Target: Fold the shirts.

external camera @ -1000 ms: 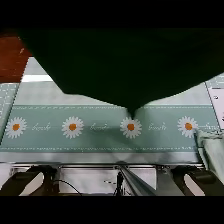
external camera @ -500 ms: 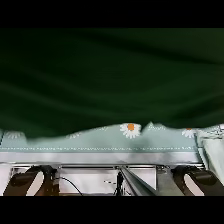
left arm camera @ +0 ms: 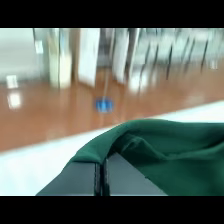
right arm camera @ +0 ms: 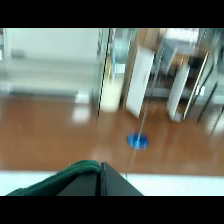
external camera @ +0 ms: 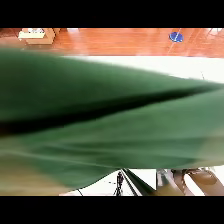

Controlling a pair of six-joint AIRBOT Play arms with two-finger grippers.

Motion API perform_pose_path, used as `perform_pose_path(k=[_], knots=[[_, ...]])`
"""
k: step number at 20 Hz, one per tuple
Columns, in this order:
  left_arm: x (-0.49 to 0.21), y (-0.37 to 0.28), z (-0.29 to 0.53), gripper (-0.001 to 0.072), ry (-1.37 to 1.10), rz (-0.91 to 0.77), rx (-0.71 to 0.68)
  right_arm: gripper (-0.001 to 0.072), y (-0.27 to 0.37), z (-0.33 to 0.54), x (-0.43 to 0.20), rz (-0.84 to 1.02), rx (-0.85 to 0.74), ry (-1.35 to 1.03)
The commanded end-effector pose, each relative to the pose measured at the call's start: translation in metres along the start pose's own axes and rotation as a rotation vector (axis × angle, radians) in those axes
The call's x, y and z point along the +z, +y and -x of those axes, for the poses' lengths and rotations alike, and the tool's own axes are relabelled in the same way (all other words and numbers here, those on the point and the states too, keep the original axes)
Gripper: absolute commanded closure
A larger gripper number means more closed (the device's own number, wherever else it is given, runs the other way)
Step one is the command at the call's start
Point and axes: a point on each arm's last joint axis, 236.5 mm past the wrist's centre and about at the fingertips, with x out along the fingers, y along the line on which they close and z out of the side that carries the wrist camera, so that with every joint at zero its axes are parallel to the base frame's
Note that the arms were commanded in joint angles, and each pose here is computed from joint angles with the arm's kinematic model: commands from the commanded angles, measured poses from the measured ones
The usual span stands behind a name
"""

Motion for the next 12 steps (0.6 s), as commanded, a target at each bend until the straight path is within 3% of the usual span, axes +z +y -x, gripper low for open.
perform_pose_path(k=[1, 5, 12], knots=[[-0.037, 0.022, -0.026, 0.0689, 0.179, 0.093, 0.011, 0.0690, 0.015, -0.044, -0.048, 0.031, 0.031, 0.218], [-0.093, 0.074, -0.090, 0.0689, 0.411, 0.159, 0.004, 0.0690, 0.045, -0.149, -0.134, 0.111, 0.075, 0.542], [-0.202, 0.204, -0.207, 0.0688, 0.573, 0.236, 0.143, 0.0690, 0.087, -0.325, -0.205, 0.193, 0.115, 0.602]])
